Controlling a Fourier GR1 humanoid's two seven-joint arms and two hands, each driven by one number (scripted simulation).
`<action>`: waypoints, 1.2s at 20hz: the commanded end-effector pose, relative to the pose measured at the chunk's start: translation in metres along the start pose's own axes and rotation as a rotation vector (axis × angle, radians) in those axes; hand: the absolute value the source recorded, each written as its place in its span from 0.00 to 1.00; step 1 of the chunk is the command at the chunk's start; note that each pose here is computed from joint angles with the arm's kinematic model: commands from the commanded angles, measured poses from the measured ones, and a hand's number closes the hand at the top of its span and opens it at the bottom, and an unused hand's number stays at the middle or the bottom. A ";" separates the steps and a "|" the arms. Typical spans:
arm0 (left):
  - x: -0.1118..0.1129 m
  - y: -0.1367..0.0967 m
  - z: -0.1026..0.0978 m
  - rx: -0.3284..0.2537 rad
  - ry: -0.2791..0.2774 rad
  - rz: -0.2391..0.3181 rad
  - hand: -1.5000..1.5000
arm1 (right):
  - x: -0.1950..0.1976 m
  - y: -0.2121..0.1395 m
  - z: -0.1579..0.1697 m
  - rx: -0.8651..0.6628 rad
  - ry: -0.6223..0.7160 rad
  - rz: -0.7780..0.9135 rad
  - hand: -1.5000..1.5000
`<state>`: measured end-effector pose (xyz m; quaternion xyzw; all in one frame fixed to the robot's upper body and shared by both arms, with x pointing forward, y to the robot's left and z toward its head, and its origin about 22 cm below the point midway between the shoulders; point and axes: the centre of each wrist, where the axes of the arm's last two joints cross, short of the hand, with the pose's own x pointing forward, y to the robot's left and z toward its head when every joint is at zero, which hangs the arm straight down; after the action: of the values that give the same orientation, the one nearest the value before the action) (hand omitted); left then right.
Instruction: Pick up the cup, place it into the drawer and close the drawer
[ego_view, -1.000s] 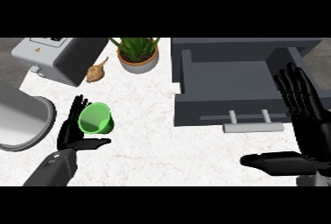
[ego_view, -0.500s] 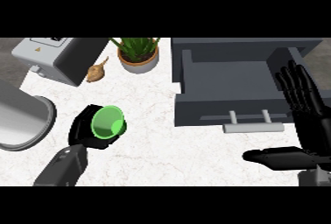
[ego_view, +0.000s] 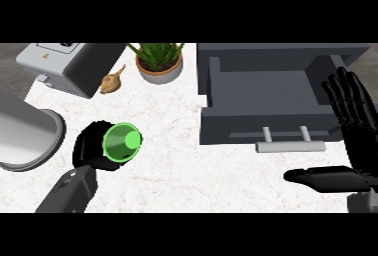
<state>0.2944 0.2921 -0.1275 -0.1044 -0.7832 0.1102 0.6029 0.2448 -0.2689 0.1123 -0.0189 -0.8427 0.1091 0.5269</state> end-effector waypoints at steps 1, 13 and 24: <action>0.004 0.020 0.017 0.067 -0.202 0.062 1.00 | 0.007 -0.001 0.001 -0.004 -0.020 0.018 0.00; 0.034 -0.027 -0.053 -0.150 -0.271 0.046 1.00 | -0.001 -0.006 0.006 -0.036 0.038 0.007 0.00; 0.107 -0.166 -0.126 -0.308 -0.318 -0.033 1.00 | -0.012 -0.006 0.013 -0.035 0.024 0.026 0.00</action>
<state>0.3847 0.2057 0.0184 -0.1500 -0.8745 0.0132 0.4611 0.2312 -0.2849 0.1097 -0.0386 -0.8366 0.0997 0.5373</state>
